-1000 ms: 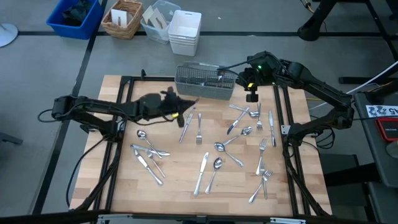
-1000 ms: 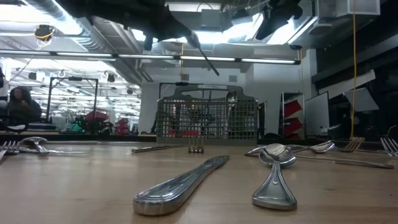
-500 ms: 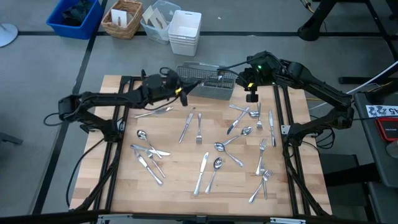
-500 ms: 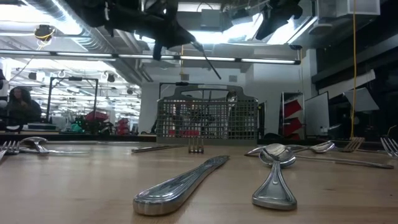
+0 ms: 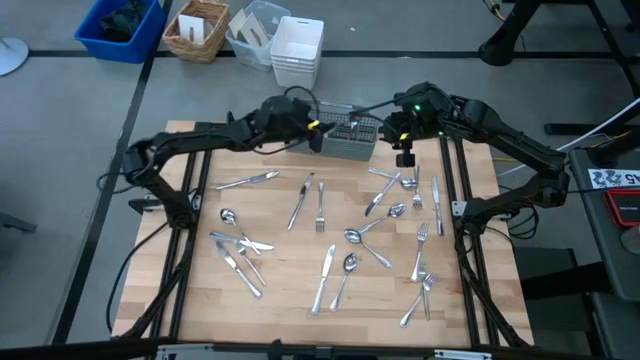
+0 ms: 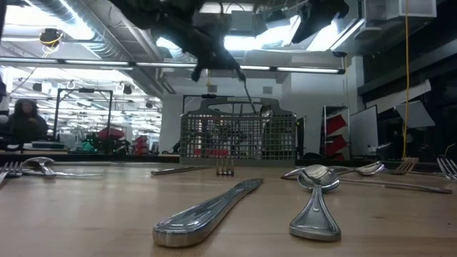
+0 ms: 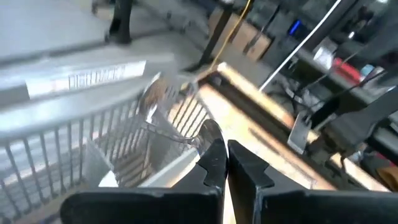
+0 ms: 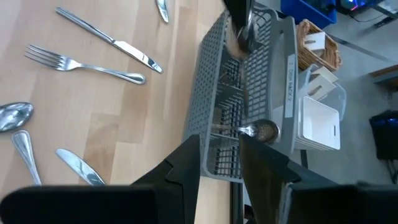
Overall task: Sort silverware
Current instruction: Put the spoon into the gray silverware organizer
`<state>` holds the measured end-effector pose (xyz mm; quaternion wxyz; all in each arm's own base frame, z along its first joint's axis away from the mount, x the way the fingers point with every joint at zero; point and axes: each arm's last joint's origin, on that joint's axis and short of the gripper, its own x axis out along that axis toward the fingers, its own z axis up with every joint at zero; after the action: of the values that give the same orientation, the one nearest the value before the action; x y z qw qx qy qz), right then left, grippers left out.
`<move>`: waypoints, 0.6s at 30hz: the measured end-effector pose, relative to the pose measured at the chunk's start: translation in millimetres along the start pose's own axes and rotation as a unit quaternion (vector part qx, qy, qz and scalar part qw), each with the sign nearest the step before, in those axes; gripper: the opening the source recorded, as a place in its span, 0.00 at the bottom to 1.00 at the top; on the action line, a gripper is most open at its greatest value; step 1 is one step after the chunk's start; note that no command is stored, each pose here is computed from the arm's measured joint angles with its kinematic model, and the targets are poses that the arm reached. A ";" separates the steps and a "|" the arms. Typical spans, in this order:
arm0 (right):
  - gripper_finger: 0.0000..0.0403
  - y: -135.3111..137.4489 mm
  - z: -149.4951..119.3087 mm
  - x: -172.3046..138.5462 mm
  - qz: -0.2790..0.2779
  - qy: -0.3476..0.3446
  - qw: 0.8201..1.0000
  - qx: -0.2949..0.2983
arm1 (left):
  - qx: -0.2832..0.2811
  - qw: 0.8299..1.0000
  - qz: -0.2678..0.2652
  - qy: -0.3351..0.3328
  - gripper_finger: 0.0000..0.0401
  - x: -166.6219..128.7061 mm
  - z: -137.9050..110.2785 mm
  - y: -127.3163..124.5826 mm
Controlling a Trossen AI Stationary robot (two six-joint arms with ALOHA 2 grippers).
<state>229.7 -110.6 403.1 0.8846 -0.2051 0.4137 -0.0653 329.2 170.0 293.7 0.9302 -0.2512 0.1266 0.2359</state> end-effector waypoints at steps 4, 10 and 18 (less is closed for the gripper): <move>0.28 0.4 0.3 0.0 0.008 -0.006 1.000 0.000 | -0.039 0.997 -0.013 0.059 0.00 24.9 -7.4 11.6; 0.28 0.5 0.4 0.0 0.008 -0.006 1.000 0.000 | -0.064 0.995 -0.003 0.073 0.00 44.3 -13.3 25.5; 0.28 0.5 0.3 0.0 0.008 -0.006 1.000 0.000 | -0.065 0.996 0.005 0.065 0.01 45.0 -10.7 32.9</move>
<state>229.9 -110.1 403.1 0.8874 -0.2023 0.4102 -0.0573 350.0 206.3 255.3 0.9006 -0.3250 0.1727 0.2313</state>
